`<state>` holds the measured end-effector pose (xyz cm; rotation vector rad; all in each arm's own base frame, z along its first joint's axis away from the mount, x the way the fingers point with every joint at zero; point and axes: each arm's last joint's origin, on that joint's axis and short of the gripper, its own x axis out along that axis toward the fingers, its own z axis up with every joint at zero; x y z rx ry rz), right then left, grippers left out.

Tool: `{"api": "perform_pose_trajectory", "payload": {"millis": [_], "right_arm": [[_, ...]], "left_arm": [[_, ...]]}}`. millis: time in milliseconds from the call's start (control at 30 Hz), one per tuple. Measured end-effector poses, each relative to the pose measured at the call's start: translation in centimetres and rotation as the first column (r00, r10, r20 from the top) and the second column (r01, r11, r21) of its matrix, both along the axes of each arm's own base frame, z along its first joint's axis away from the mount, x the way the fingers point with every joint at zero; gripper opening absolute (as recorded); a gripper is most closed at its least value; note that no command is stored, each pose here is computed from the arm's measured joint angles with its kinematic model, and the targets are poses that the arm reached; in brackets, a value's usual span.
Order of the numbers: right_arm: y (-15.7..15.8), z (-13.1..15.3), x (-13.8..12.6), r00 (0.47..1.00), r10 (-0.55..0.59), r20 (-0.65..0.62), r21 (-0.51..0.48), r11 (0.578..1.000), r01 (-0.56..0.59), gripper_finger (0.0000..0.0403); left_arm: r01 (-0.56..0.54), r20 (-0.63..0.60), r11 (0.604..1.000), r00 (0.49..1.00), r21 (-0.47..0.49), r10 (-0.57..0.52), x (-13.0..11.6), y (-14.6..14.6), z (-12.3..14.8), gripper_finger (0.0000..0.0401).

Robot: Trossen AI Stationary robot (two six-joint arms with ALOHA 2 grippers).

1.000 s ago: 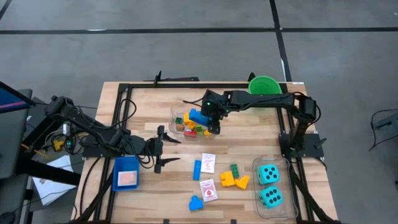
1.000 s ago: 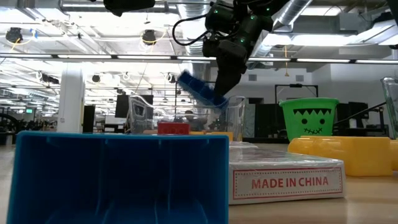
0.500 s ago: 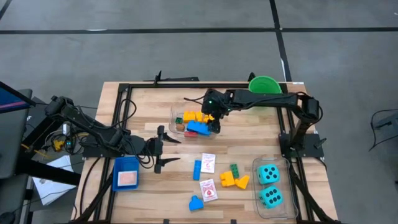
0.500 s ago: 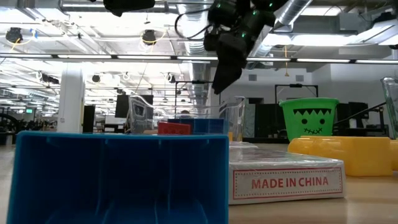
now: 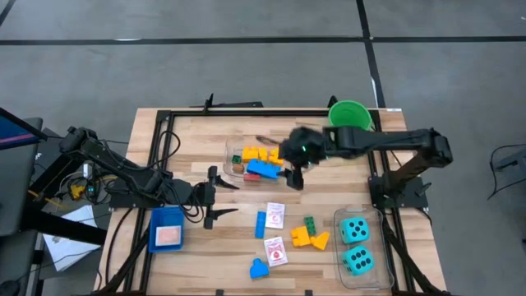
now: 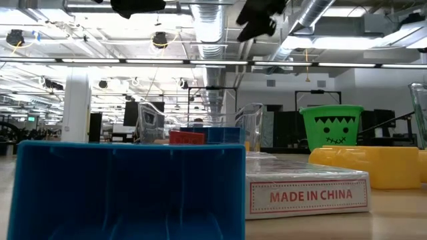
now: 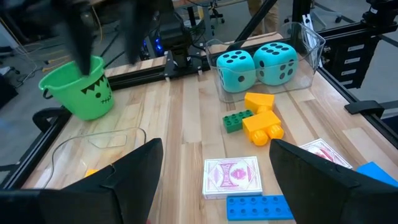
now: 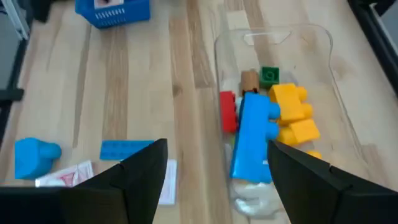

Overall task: Pick & Place Toys
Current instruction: Put the green game piece into the top transparent bin

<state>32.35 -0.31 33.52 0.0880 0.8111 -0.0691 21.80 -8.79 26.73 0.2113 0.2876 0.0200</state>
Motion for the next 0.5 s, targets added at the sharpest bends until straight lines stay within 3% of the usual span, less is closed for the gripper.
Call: {"api": "perform_pose_trajectory", "payload": {"millis": [267, 367, 500], "right_arm": [[6.6, -0.1, -2.3, 0.986, -0.165, -0.036, -0.217, 0.964, 0.154, 0.0265], [8.0, -0.3, -3.7, 0.961, -0.278, -0.015, -0.332, 0.907, 0.257, 0.0265], [9.2, -0.5, -6.2, 0.906, -0.421, 0.035, -0.457, 0.800, 0.389, 0.0265]], "left_arm": [[-0.002, -0.001, 1.000, 1.000, -0.008, 0.002, 0.0, 0.0, 0.0, 0.0290], [-0.003, -0.001, 1.000, 1.000, -0.008, 0.003, 0.0, 0.0, 0.0, 0.0290], [-0.003, -0.001, 1.000, 1.000, -0.008, 0.003, 0.0, 0.0, 0.0, 0.0290]]}}
